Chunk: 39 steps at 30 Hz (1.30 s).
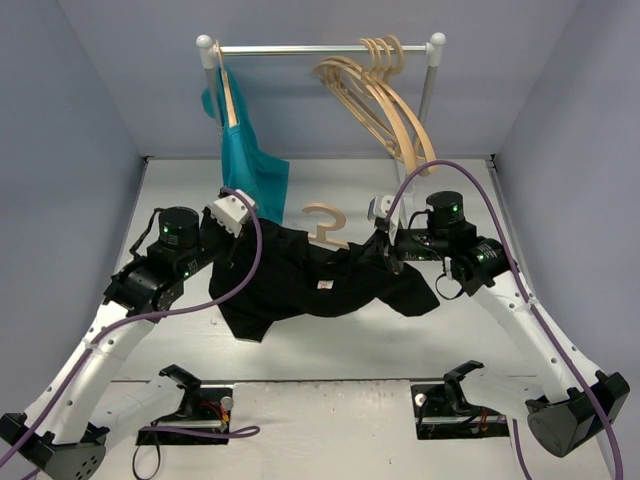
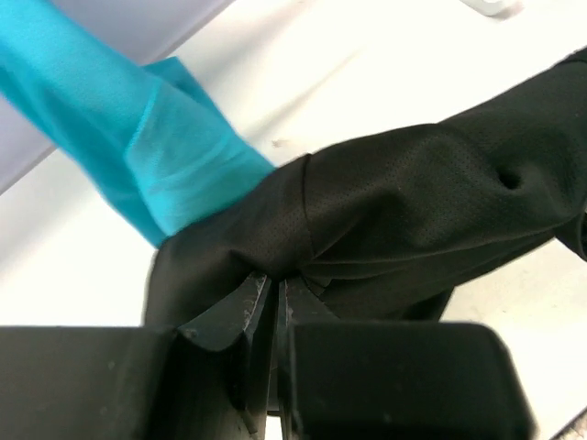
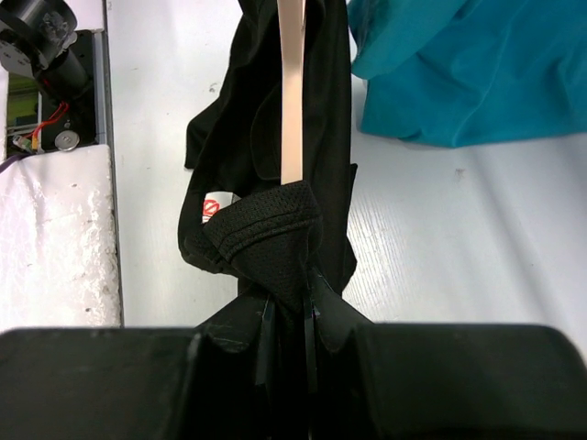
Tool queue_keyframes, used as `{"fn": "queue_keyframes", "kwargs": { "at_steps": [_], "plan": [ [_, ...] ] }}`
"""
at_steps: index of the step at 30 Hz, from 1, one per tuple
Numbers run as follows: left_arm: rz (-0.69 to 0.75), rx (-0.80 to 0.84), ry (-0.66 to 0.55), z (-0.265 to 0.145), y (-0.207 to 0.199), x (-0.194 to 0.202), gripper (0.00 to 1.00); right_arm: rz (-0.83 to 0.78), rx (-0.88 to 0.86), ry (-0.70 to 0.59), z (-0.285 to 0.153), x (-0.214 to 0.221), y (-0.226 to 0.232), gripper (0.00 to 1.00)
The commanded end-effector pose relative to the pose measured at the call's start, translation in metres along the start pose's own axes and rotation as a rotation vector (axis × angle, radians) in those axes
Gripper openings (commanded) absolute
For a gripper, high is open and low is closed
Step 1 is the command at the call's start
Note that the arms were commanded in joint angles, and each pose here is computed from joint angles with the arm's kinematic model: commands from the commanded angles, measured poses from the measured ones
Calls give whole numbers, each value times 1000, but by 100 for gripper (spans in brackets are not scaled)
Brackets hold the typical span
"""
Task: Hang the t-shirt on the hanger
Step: Place the T-shirt on the hanger, then place the hanger at the clothesline.
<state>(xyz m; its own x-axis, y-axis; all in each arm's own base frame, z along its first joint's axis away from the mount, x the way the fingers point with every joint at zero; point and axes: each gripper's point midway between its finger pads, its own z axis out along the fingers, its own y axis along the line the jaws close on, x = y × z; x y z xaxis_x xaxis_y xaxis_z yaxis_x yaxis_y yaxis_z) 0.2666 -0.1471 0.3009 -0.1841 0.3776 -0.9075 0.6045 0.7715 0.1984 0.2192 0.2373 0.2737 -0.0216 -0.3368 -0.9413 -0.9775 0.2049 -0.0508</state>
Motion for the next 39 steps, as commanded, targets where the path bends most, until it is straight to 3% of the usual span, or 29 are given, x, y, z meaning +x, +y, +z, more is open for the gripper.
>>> {"fn": "queue_keyframes", "kwargs": {
  "at_steps": [1,9,14,15,18,20,26,33,39],
  "plan": [
    [32,-169,-178,-29,37,-68,0,-46,57,-64,-5,-24,-13,0],
    [67,-298,-175,-32,75,-95,0,-47,93,-85,-15,-36,-12,0],
    [51,-288,-142,-24,80,-104,1,-74,112,-112,-22,-51,-12,0],
    [43,-289,-125,-21,81,-102,6,-84,114,-120,-24,-55,-12,0],
    [20,-272,-97,-21,78,-98,35,-105,165,-142,-34,-72,-17,0],
    [-1,-269,-125,-30,76,-105,44,-128,187,-168,-42,-88,-18,0],
    [-12,-229,-249,-64,67,-141,46,-199,177,-252,-59,-134,-9,0],
    [-35,-320,-383,-122,77,-170,47,-270,417,-373,-115,-214,-25,0],
    [-36,-364,-435,-157,76,-164,47,-258,483,-391,-130,-209,-19,0]
  ]
}}
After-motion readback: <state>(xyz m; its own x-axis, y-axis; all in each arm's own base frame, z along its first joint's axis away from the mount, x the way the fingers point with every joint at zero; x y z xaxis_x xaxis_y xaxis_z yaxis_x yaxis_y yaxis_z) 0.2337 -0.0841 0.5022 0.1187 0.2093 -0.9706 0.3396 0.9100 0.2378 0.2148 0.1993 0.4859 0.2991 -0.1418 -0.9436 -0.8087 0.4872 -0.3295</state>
